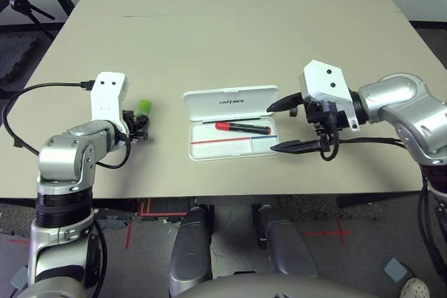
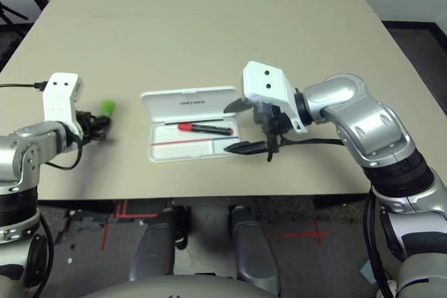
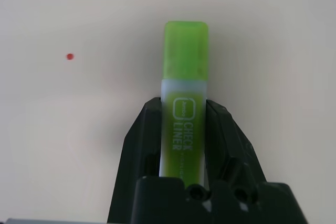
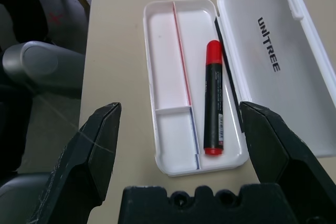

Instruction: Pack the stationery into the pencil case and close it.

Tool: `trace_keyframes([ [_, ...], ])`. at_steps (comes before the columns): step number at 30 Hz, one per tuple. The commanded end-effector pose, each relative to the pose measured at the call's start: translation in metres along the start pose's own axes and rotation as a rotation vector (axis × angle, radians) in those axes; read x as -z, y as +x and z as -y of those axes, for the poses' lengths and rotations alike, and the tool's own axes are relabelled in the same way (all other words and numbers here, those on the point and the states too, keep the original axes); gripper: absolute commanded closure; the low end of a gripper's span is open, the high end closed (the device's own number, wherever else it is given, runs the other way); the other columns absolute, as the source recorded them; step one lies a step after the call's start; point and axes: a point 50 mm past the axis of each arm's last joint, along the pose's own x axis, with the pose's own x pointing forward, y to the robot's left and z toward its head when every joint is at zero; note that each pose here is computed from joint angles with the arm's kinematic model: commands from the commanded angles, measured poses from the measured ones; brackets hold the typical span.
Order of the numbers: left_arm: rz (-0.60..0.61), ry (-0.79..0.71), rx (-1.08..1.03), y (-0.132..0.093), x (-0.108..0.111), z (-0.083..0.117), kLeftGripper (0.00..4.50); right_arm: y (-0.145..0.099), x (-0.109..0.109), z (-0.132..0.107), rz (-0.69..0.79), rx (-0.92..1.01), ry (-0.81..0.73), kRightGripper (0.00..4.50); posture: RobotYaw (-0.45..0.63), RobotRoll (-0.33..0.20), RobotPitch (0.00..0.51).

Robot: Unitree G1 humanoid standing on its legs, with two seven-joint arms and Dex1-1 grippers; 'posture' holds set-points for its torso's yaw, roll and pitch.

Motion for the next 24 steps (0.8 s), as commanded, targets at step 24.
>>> trace_keyframes([
  [24, 0.254, 0.543, 0.814, -0.067, -0.022, 0.061, 3.42, -0.006, 0.009, 0.006, -0.047, -0.012, 0.032, 0.00, 0.04, 0.000, 0.199],
])
